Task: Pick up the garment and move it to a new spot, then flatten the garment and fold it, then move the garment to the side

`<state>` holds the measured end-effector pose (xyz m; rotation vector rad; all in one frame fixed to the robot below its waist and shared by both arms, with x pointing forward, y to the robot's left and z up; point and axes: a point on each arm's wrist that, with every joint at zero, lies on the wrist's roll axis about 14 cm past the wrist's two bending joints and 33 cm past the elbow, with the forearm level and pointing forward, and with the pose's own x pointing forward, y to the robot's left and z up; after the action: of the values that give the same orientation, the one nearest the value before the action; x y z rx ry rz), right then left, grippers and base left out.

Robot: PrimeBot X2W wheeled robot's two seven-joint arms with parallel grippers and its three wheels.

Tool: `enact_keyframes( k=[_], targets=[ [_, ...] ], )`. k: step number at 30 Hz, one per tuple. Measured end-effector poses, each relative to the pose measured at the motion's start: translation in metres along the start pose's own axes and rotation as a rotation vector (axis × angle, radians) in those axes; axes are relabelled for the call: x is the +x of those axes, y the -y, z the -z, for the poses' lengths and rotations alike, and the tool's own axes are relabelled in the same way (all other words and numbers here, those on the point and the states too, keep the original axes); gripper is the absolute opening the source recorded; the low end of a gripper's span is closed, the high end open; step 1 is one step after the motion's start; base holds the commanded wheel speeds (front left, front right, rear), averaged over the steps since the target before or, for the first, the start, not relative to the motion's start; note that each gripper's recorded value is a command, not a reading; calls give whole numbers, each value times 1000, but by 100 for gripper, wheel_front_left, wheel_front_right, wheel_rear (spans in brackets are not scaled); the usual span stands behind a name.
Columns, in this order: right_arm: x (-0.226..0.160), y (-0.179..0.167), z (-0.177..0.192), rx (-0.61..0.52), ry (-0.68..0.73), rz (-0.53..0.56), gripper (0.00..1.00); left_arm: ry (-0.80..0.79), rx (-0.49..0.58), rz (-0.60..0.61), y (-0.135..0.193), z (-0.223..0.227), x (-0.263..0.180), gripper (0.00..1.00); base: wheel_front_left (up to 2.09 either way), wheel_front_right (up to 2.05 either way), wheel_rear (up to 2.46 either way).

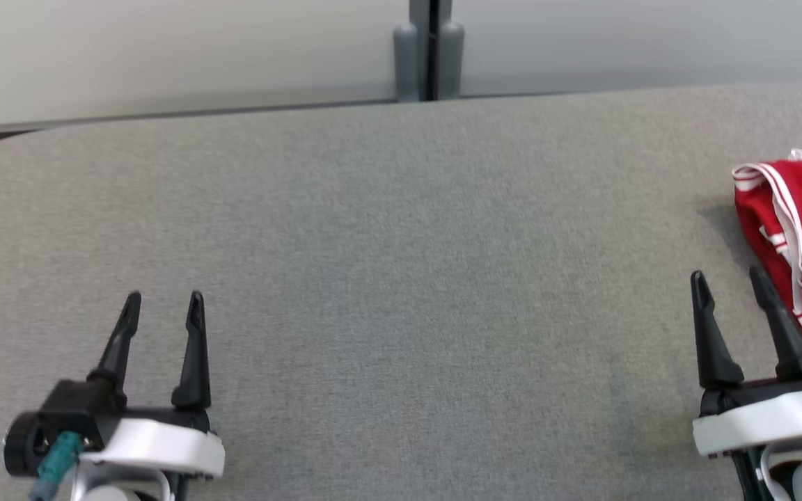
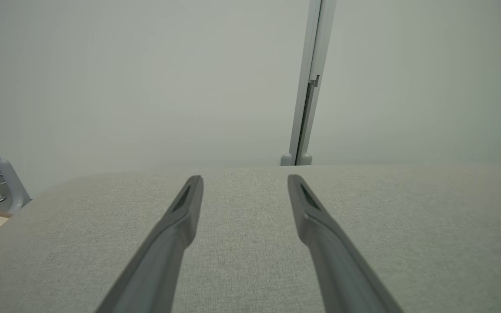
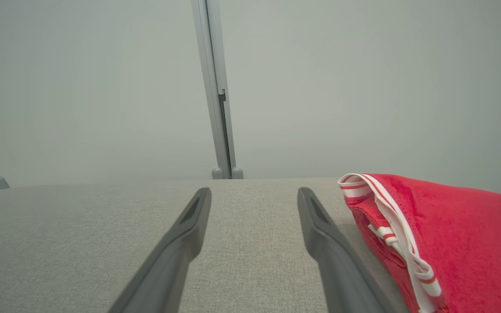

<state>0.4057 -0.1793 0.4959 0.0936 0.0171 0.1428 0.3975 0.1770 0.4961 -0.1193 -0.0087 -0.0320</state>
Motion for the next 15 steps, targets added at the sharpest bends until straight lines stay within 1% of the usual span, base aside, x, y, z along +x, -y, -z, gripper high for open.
enact_keyframes(
  k=[7, 15],
  targets=[
    [-24, -18, -6, 20, -11, -24, 100, -5, -15, -38, -6, -1, -40, 100, 0, 0, 0],
    [-51, -21, -16, 17, -7, -23, 100, -6, -36, -36, -4, -1, -65, 100, 0, 0, 0]
  ],
)
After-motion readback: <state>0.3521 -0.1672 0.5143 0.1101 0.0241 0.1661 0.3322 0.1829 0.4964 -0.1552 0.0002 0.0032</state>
